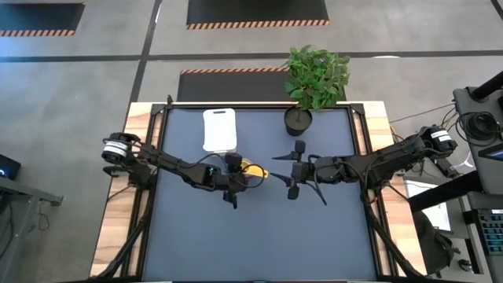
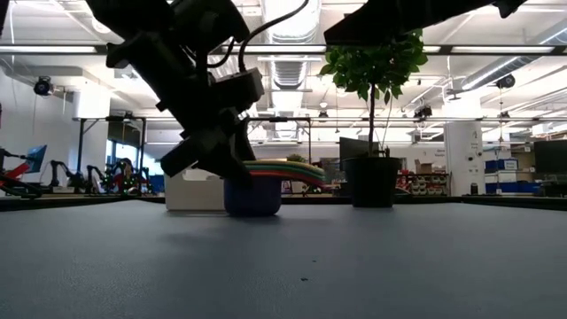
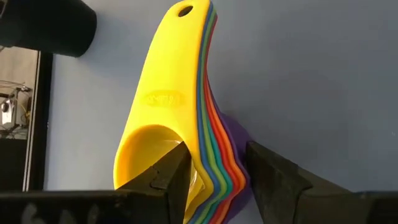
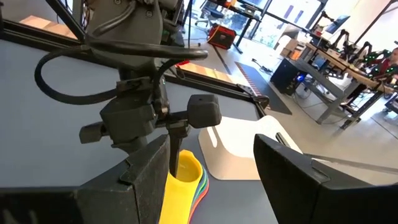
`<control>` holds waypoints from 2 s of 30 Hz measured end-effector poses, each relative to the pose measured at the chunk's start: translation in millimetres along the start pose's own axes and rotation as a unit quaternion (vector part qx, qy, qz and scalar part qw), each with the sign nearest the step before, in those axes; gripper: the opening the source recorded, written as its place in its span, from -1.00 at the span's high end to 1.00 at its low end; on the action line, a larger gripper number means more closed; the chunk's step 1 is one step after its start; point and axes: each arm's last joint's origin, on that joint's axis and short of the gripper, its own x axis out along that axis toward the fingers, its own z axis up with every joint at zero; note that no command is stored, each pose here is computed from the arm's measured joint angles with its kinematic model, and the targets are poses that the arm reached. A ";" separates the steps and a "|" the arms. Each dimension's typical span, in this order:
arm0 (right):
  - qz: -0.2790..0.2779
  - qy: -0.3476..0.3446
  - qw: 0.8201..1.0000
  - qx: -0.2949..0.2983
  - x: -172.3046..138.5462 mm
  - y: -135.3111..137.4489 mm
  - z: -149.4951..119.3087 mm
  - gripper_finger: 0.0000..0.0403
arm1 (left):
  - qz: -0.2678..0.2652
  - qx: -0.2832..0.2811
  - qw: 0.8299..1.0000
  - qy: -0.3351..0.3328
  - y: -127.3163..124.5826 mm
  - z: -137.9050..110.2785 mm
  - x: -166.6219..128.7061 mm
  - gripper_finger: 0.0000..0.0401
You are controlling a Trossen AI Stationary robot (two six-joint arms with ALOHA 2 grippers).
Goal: Nest measuring cups in basket
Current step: Put the nested measuring cups into the white bin
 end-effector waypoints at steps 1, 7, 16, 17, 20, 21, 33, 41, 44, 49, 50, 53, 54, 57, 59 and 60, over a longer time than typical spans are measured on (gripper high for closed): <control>0.000 0.001 1.000 0.000 0.0 0.1 -0.2 -0.10 | -0.002 -0.001 1.000 0.001 -0.1 -0.5 1.3 0.34; 0.001 0.001 1.000 0.000 0.0 0.1 -0.3 -0.10 | -0.005 -0.006 1.000 0.004 -1.1 -1.1 4.3 0.37; 0.001 0.003 1.000 0.000 0.0 0.2 -0.6 -0.10 | -0.008 -0.014 1.000 0.006 -1.0 -1.2 4.5 0.49; 0.001 0.003 1.000 -0.001 0.0 0.2 -0.7 -0.10 | -0.009 -0.014 1.000 0.006 -0.8 -0.9 4.5 0.48; 0.001 0.004 1.000 -0.001 0.0 0.3 -0.7 -0.10 | -0.010 -0.015 1.000 0.006 -0.5 -0.1 4.5 0.46; 0.001 0.004 1.000 -0.001 0.0 0.2 -0.8 -0.10 | -0.010 -0.015 1.000 0.006 -0.4 -0.1 4.5 0.46; 0.002 0.006 1.000 -0.002 0.0 0.3 -1.1 -0.10 | -0.023 -0.016 1.000 -0.009 3.2 4.2 -3.9 0.49; 0.002 0.007 1.000 -0.003 0.0 0.4 -1.4 -0.10 | -0.017 -0.020 0.999 -0.028 7.3 8.7 -14.0 0.49; 0.002 0.007 1.000 -0.002 0.0 0.4 -1.4 -0.10 | -0.015 -0.016 0.999 -0.043 10.3 12.1 -24.0 0.50; 0.002 0.007 1.000 -0.002 0.0 0.4 -1.5 -0.10 | 0.003 -0.010 0.998 -0.069 29.3 14.2 -58.7 0.49; 0.002 0.007 1.000 -0.002 0.0 0.4 -1.5 -0.10 | 0.008 -0.009 0.998 -0.069 35.3 12.3 -66.9 0.49; 0.002 0.007 1.000 -0.002 0.0 0.4 -1.3 -0.10 | 0.043 -0.023 0.997 -0.056 60.2 2.1 -87.4 0.49; 0.002 0.006 1.000 -0.002 0.0 0.4 -1.3 -0.10 | 0.058 -0.035 0.997 -0.045 69.5 -2.9 -91.0 0.49; 0.001 0.005 1.000 -0.001 0.0 0.3 -1.1 -0.10 | 0.098 -0.109 0.989 -0.022 99.3 -18.0 -95.5 0.49; 0.001 0.005 1.000 -0.001 0.0 0.3 -1.0 -0.10 | 0.129 -0.183 0.975 -0.009 114.8 -26.3 -92.3 0.49; 0.001 0.004 1.000 -0.001 0.0 0.3 -0.8 -0.10 | 0.152 -0.228 0.962 -0.001 120.9 -30.2 -90.1 0.49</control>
